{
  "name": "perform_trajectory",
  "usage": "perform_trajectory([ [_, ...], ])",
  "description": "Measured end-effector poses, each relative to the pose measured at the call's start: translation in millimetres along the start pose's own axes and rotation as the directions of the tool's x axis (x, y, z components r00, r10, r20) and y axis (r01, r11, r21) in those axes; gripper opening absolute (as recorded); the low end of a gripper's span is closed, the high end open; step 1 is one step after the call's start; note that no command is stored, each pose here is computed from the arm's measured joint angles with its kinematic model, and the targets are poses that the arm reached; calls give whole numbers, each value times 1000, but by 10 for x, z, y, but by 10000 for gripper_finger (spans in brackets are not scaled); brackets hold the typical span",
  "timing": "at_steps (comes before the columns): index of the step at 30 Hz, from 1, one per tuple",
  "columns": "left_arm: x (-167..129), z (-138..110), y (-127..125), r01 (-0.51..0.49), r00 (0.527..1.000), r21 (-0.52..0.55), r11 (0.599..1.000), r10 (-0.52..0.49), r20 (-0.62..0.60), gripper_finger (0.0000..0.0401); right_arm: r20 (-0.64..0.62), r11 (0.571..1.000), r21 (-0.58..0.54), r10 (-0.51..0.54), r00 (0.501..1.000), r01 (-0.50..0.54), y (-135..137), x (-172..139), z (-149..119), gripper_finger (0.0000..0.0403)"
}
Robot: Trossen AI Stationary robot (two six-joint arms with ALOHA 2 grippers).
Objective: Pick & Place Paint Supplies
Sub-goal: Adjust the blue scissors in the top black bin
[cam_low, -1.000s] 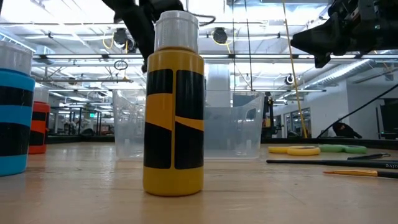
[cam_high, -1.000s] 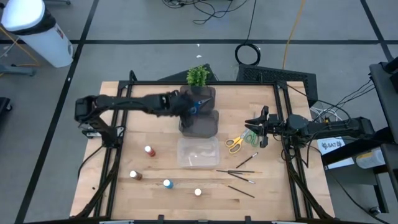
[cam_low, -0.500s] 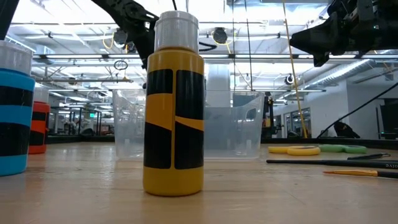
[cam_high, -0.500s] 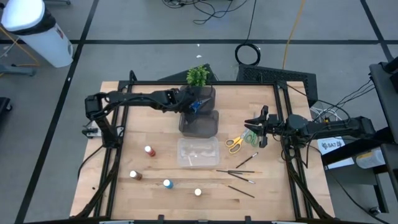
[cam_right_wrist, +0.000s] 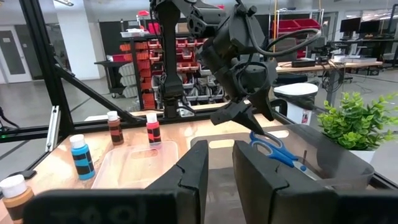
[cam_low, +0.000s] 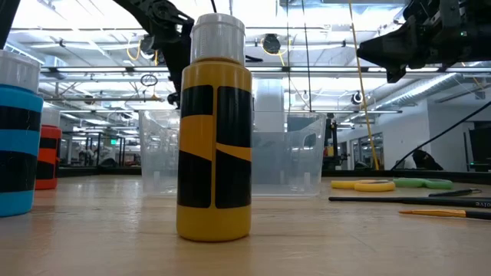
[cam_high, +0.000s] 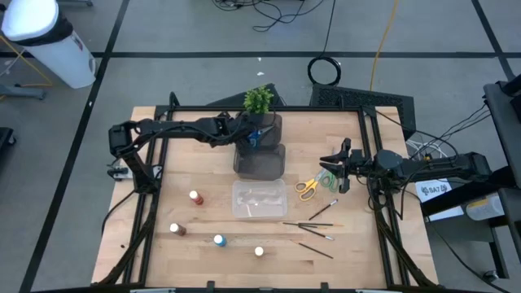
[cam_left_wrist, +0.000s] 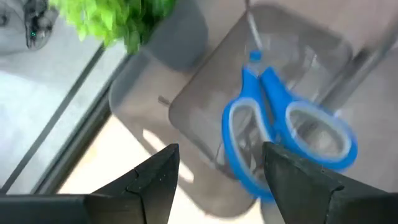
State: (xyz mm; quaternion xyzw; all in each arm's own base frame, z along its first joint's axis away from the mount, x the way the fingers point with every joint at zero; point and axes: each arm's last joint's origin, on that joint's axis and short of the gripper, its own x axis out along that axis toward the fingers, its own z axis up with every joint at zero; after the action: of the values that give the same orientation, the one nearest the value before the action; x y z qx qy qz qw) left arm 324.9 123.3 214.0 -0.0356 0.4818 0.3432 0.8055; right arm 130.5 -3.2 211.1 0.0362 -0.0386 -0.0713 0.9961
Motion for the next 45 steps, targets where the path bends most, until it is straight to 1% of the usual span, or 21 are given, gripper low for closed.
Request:
perform_trajectory([
  [8,6,2,11,1,1000,-9,1000,-2,0,241,-1,1000,0,0,1000,0,0,1,-2,61],
  [18,183,-26,-66,17,999,8,1000,-17,-34,241,1,1000,1,0,1000,0,0,2,0,61],
  [23,191,-43,-72,29,998,15,999,-28,-49,237,6,1000,1,1,1000,-1,1,2,5,61],
  [26,198,-46,-69,23,998,16,1000,-22,-52,214,5,1000,1,1,1000,-1,1,2,5,61],
  [33,199,-40,-67,20,999,9,1000,-20,-46,127,6,1000,1,1,1000,-1,1,2,5,61],
  [38,178,-32,-60,23,999,15,1000,-23,-38,73,6,1000,1,0,1000,0,1,2,5,61],
  [40,124,-19,-63,50,998,11,999,-50,-26,53,6,1000,1,1,1000,-1,1,2,5,61],
  [42,51,-3,-77,108,994,3,994,-108,-10,31,6,1000,1,0,1000,0,1,2,5,61],
  [44,-7,1,-129,202,979,6,979,-202,-8,11,6,1000,1,1,1000,-1,1,2,5,61],
  [45,-24,-2,-169,248,969,12,969,-248,-10,7,5,1000,1,0,1000,0,1,2,5,61],
])
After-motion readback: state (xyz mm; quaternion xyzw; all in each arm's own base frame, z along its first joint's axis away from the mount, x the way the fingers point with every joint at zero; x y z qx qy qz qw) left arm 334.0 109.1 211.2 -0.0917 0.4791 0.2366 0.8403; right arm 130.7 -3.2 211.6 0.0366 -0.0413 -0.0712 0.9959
